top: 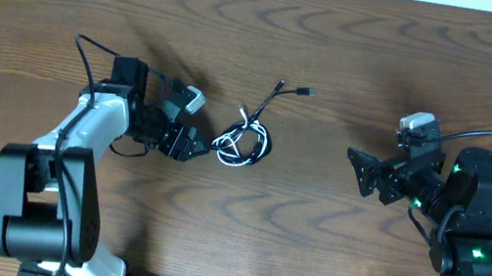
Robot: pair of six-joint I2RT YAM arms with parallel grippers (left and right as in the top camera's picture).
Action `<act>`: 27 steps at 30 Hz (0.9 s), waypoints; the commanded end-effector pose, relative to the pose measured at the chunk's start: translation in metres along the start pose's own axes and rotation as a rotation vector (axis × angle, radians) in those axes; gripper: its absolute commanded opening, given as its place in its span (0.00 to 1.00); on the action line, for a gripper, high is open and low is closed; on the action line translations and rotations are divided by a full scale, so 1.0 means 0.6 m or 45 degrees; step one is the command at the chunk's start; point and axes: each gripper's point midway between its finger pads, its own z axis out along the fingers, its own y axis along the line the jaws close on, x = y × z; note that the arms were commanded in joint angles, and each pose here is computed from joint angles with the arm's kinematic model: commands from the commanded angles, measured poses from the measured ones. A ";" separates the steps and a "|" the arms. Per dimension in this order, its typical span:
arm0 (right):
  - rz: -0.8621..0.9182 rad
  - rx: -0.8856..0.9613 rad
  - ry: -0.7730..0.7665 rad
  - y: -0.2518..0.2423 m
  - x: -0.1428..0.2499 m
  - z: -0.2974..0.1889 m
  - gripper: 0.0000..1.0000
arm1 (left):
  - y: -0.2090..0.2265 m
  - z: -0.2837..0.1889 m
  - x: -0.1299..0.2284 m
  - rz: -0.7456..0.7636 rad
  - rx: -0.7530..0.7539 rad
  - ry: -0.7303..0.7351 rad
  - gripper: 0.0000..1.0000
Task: Untangle cables
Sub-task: 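Move both grippers toward the tangled black and white cable bundle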
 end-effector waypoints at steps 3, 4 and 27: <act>0.013 0.005 -0.006 -0.003 -0.010 0.001 0.92 | -0.001 0.013 -0.029 0.065 0.091 -0.099 0.71; 0.015 0.009 -0.001 -0.004 -0.009 0.002 0.92 | 0.001 0.016 -0.030 0.069 0.094 -0.106 0.71; 0.043 0.009 0.052 -0.012 0.007 0.018 0.92 | -0.033 0.060 -0.043 0.104 0.395 -0.225 0.48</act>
